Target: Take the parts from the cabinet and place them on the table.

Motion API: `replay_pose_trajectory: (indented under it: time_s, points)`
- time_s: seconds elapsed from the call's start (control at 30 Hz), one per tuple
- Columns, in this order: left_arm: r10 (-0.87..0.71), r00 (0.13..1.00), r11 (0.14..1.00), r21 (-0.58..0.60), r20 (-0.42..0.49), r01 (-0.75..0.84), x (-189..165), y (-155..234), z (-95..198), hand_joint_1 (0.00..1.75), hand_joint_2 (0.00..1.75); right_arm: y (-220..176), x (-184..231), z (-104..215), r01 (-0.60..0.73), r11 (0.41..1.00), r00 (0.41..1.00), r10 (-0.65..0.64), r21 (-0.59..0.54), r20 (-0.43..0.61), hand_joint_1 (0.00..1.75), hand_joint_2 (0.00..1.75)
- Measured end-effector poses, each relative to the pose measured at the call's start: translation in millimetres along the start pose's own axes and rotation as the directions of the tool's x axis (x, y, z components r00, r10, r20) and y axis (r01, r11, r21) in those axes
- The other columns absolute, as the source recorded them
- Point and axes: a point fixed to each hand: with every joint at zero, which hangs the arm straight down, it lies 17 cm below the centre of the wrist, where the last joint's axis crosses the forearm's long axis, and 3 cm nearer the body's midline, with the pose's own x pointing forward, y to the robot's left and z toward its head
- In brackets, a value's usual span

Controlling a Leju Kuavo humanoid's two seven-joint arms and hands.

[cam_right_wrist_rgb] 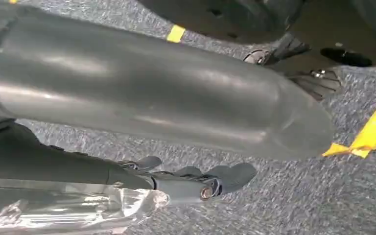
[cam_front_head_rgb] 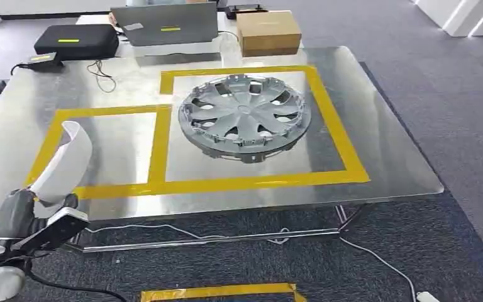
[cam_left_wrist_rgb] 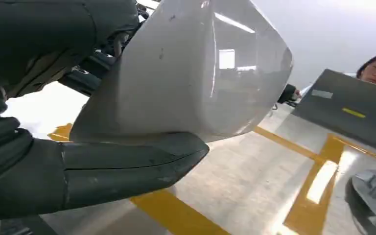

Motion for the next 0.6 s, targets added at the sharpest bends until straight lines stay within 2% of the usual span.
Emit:
replay_pose_trajectory:
  time_s: [0.4,0.6]
  points:
    - [0.004,1.0,1.0,-0.015,-0.004,-0.004,-1,-6,3,1.75,1.75,-3,8,-1,0.002,1.0,1.0,-0.002,0.003,0.02,0.0,0.0]
    - [-0.015,1.0,0.997,-0.07,-0.001,0.015,-2,-23,6,1.75,1.75,-3,15,-1,0.004,1.0,0.999,-0.005,0.011,0.042,0.0,0.0]
